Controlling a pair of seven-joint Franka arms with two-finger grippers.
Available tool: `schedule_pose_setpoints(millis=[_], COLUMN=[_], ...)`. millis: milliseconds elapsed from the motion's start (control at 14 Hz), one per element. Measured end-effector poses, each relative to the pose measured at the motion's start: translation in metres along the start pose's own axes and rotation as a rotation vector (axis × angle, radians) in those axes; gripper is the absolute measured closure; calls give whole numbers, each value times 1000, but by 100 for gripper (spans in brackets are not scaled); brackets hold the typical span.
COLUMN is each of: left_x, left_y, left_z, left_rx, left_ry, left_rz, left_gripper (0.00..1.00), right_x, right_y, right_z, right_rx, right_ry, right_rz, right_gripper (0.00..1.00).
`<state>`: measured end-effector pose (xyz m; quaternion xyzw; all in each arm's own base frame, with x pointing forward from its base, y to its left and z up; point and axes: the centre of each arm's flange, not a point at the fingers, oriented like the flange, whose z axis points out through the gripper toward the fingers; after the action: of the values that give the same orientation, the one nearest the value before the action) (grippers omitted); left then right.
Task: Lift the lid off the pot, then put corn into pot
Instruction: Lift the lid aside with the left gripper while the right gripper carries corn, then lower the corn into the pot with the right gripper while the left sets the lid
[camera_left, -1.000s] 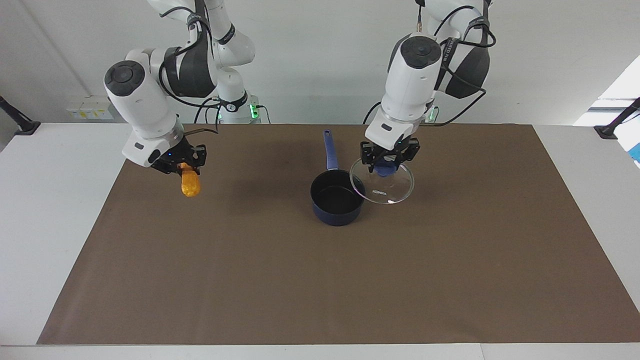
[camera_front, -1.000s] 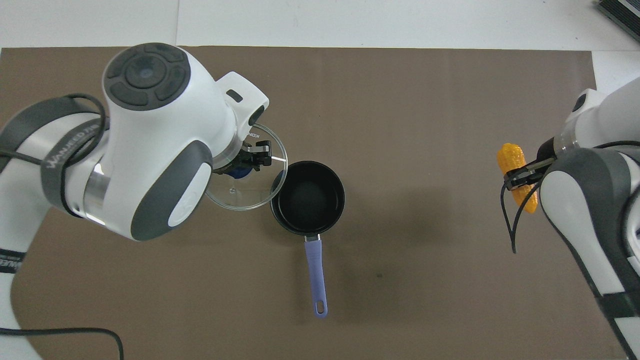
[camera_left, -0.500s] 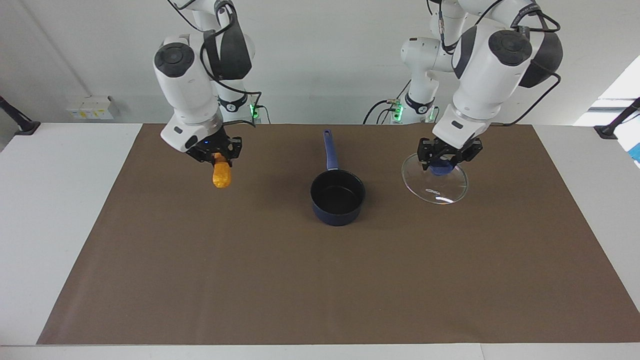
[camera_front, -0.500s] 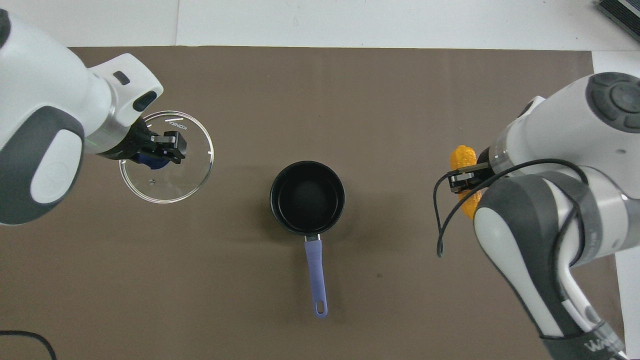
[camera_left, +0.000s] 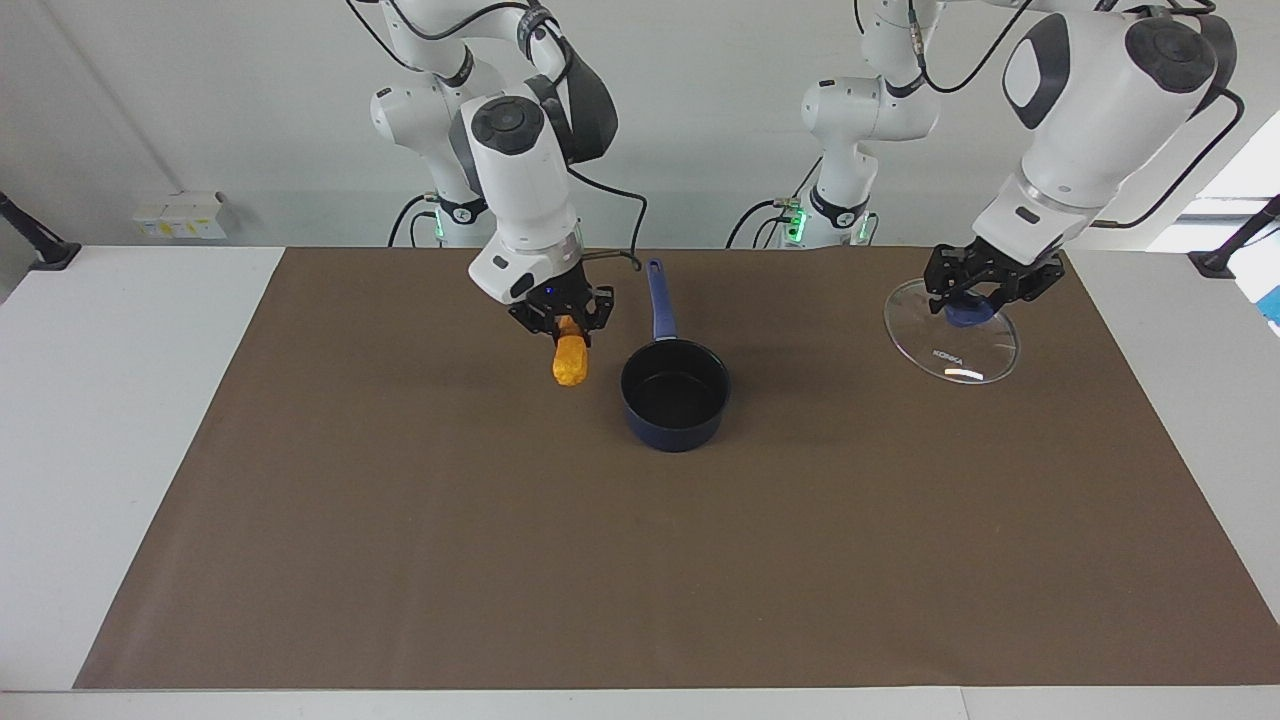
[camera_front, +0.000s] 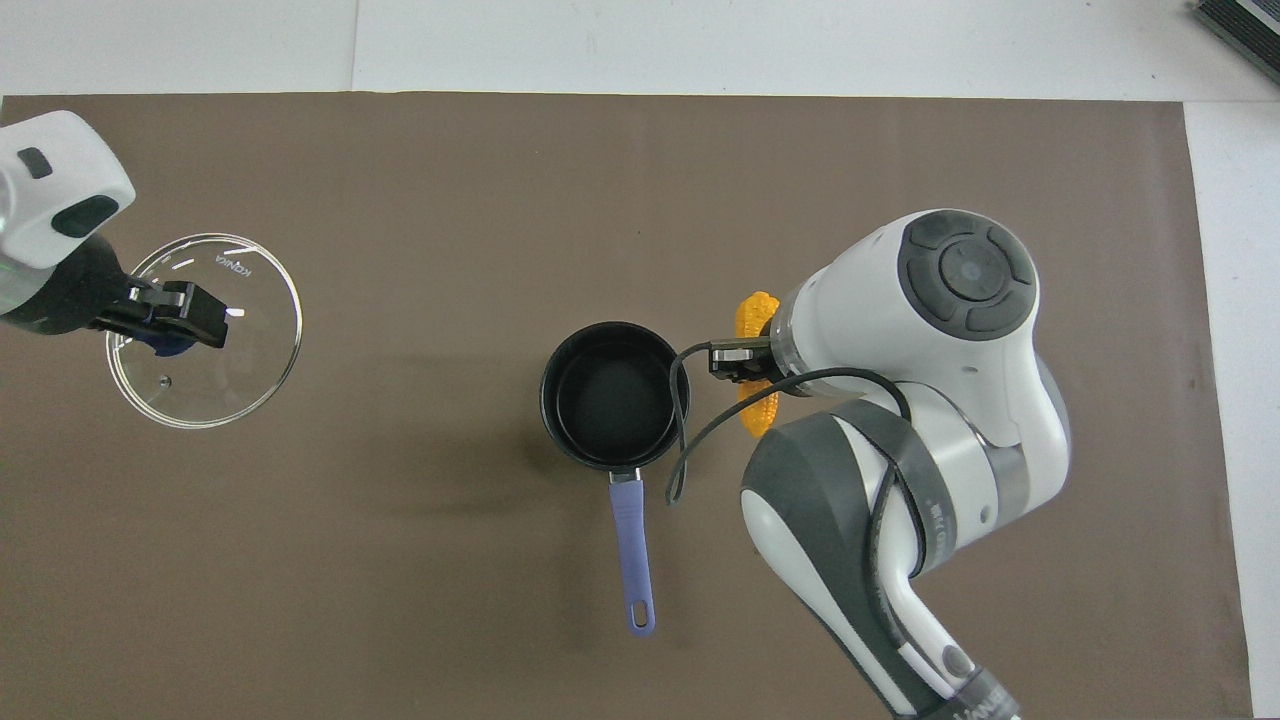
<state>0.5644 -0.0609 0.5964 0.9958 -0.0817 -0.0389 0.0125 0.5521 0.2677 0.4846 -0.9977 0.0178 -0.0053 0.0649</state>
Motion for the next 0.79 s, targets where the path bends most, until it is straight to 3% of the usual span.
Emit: schedule_pose_setpoints(millis=[357, 786], left_x=[-18, -29], left_y=[-33, -69], left_z=[23, 108], left_rx=[-11, -18], left_ry=[-42, -40], left_rz=[16, 31], left_gripper=[33, 33], right_x=[0, -2], right_y=[-87, -126], right_z=[41, 106], right_rx=[2, 0], right_ry=[2, 15], right_rz=[-1, -45], right_gripper=[62, 62])
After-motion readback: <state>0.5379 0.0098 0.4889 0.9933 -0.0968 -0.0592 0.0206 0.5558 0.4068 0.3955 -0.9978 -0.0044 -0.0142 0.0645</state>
